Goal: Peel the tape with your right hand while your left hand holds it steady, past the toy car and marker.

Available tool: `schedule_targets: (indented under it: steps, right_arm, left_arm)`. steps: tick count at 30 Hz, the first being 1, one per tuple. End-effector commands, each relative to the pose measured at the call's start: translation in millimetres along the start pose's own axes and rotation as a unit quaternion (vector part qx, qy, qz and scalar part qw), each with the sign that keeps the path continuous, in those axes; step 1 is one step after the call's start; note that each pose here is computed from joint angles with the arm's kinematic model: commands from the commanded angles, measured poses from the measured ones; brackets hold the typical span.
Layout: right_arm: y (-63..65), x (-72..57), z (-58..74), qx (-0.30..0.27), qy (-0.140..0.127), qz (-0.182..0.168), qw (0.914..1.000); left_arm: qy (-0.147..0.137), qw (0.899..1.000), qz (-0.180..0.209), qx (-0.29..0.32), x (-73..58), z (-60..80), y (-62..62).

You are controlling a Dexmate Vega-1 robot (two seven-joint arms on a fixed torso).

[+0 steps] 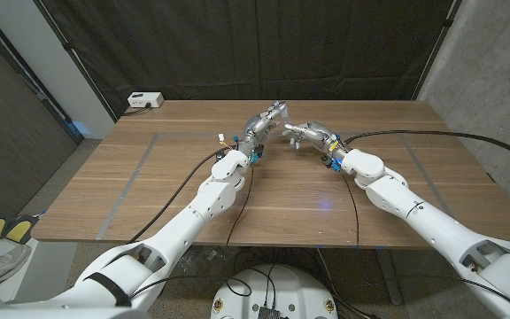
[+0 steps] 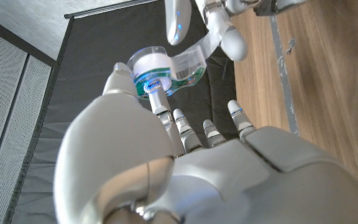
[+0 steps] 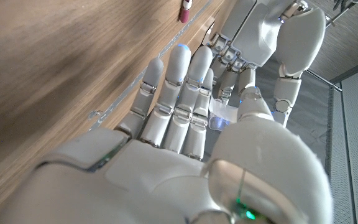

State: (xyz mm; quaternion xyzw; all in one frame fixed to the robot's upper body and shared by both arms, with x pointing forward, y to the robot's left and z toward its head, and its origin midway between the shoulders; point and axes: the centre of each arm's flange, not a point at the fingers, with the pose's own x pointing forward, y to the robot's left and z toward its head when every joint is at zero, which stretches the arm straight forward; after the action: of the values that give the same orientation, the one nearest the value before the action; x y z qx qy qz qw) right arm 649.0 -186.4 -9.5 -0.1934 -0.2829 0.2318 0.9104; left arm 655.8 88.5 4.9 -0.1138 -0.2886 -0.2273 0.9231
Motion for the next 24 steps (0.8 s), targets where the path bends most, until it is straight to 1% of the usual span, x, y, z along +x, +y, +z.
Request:
schedule_targets:
  steps: [1,4,6,10,16,24]
  right_arm:
    - [7.2,6.7,5.8,-0.005,0.010,-0.036,0.9993]
    - [8.8,8.8,4.9,0.009,-0.003,-0.039,0.9992]
    - [9.0,10.9,4.1,0.015,-0.011,-0.032,0.9993]
    - [9.8,14.1,3.7,0.020,-0.019,-0.016,0.9995]
    - [10.1,16.3,4.8,0.022,-0.027,-0.006,0.9994]
    - [10.1,15.8,5.3,0.025,-0.047,-0.010,0.9985]
  left_arm:
    - [0.000,1.000,0.001,0.003,-2.0,-1.2,1.9]
    - [0.001,1.000,0.004,0.003,-3.8,-1.7,2.9]
    - [0.002,1.000,0.004,0.002,-4.7,-2.0,3.3]
    - [0.000,1.000,0.005,0.003,-6.0,-1.3,3.8]
    - [0.001,1.000,0.004,0.002,-6.4,-1.3,3.6]
    - [0.004,1.000,0.007,0.006,-5.5,-3.1,4.2]
